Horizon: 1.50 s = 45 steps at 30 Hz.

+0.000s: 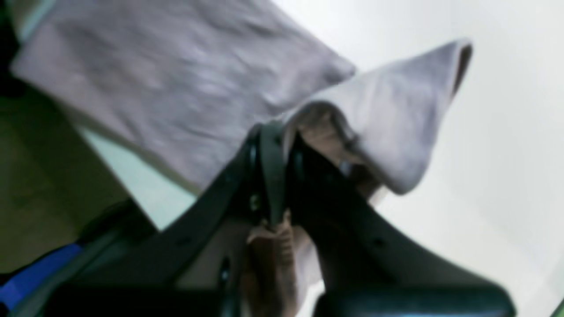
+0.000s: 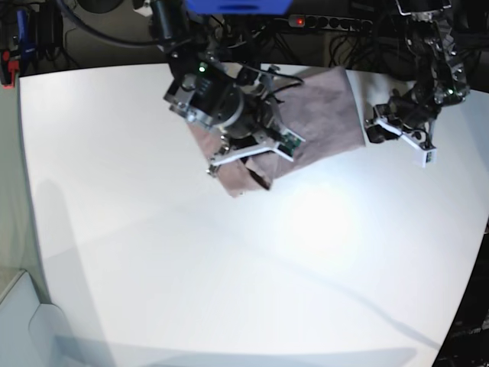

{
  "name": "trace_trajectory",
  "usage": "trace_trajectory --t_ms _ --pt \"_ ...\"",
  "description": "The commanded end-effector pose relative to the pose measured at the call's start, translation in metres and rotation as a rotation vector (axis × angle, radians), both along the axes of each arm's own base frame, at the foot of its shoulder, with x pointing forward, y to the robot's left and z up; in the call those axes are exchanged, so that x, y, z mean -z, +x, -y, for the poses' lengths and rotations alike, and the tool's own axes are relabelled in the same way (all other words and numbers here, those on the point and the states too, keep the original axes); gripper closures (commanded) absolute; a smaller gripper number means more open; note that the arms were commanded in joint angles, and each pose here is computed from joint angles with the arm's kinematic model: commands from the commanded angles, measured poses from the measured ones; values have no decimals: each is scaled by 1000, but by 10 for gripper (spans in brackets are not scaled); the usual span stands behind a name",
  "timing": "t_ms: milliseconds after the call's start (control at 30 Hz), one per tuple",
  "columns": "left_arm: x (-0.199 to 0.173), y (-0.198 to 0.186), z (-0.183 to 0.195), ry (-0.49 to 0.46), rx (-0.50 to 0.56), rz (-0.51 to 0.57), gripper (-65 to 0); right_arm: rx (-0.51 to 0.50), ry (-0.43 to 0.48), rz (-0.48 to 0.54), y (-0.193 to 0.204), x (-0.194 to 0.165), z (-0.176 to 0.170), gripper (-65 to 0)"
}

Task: Layout the t-shirt on the table in an organized manner, then fold the t-shirt properly
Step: 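Lift the strip's other end with the right gripper and fold it over, then lower the folded end onto the stack with the right gripper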

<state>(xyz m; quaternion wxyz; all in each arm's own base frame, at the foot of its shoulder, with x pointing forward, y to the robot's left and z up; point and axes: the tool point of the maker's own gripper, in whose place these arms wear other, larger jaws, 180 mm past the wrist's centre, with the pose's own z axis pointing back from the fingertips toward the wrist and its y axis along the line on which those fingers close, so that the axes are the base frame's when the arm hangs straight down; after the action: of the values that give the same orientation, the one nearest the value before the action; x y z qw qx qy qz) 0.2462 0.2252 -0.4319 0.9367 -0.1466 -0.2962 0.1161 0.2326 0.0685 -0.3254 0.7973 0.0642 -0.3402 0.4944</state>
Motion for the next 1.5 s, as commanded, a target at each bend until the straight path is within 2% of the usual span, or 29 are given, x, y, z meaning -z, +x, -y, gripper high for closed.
trace_trajectory --t_ms 0,333,867,1200,1467 --pt "6 -5 5 8 21 -42 -204 -24 55 36 2 -15 -13 0" --pt "6 2 26 -12 69 -39 -204 -148 80 70 -11 -26 -48 0" --pt "5 5 27 -13 70 -35 -207 -260 122 -47 5 -3 -77 0" --pt "4 6 26 -17 64 -34 -208 -305 253 -117 -8 -3 -98 0" --pt "4 6 27 -20 64 -33 -208 -317 223 -147 -3 9 -99 -15"
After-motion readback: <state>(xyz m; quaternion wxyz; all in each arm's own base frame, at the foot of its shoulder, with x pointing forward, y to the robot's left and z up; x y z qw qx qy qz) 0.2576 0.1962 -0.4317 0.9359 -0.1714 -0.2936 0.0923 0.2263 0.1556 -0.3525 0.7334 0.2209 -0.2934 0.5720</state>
